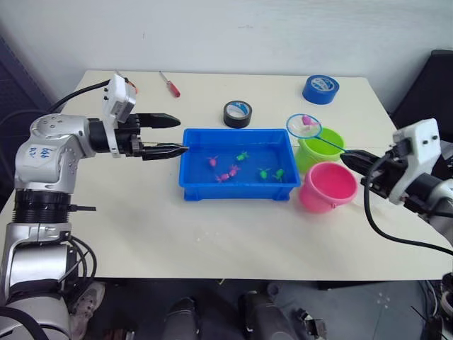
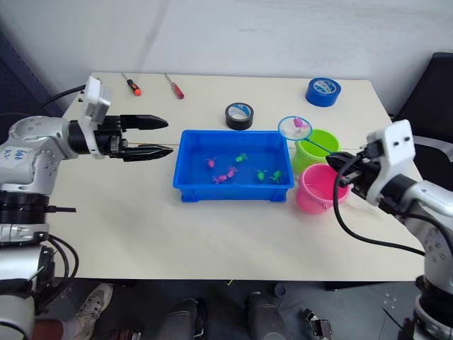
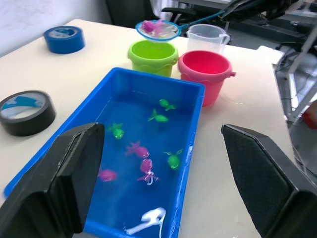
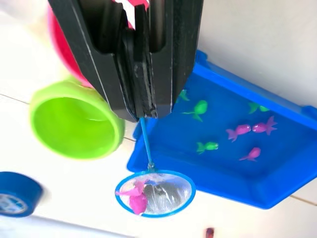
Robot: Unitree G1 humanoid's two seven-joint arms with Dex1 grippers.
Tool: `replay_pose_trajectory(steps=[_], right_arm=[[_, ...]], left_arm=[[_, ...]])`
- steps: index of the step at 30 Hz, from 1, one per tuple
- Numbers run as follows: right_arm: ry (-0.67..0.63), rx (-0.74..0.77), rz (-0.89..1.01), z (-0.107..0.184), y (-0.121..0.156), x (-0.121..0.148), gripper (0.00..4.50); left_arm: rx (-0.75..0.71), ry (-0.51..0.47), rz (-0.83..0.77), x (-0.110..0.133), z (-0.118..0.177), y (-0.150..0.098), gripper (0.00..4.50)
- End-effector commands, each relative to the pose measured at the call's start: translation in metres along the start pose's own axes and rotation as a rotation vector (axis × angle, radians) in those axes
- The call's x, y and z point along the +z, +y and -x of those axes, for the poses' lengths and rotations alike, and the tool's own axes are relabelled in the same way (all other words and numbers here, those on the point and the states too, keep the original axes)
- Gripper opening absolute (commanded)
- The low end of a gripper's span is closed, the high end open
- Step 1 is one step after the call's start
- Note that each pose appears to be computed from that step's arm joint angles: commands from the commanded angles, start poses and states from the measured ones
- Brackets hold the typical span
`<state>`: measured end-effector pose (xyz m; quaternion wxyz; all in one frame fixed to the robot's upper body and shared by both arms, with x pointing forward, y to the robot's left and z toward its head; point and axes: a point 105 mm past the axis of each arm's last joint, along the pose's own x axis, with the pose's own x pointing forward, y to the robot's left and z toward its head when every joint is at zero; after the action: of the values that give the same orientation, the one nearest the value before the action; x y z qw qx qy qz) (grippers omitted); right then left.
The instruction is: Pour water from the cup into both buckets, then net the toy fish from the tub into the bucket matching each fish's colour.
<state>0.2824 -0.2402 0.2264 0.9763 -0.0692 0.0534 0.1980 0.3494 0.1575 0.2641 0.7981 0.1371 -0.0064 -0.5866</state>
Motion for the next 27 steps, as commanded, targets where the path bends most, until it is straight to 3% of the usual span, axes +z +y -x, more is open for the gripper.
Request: replay_pose_trajectory(steps=[1,10,19,27], right_arm=[[-0.019,-0.070,0.049,0.023,-0.008,0.008,0.00],[0.124,-0.144,0.128,0.048,-0.010,-0.023,0.00],[0.174,-0.180,0.256,0.056,-0.005,-0.030,0.00],[0.298,-0.168,0.583,0.061,-0.003,-0.041,0.00]], left_arm=[[-0.035,-0.012,-0.047,0.010,-0.006,0.001,4.12],[-0.062,-0.015,-0.049,0.005,-0.017,0.008,4.12],[-0.090,-0.020,-0.048,0.003,-0.025,0.012,4.12],[-0.108,-0.018,-0.045,0.000,-0.030,0.013,4.12]])
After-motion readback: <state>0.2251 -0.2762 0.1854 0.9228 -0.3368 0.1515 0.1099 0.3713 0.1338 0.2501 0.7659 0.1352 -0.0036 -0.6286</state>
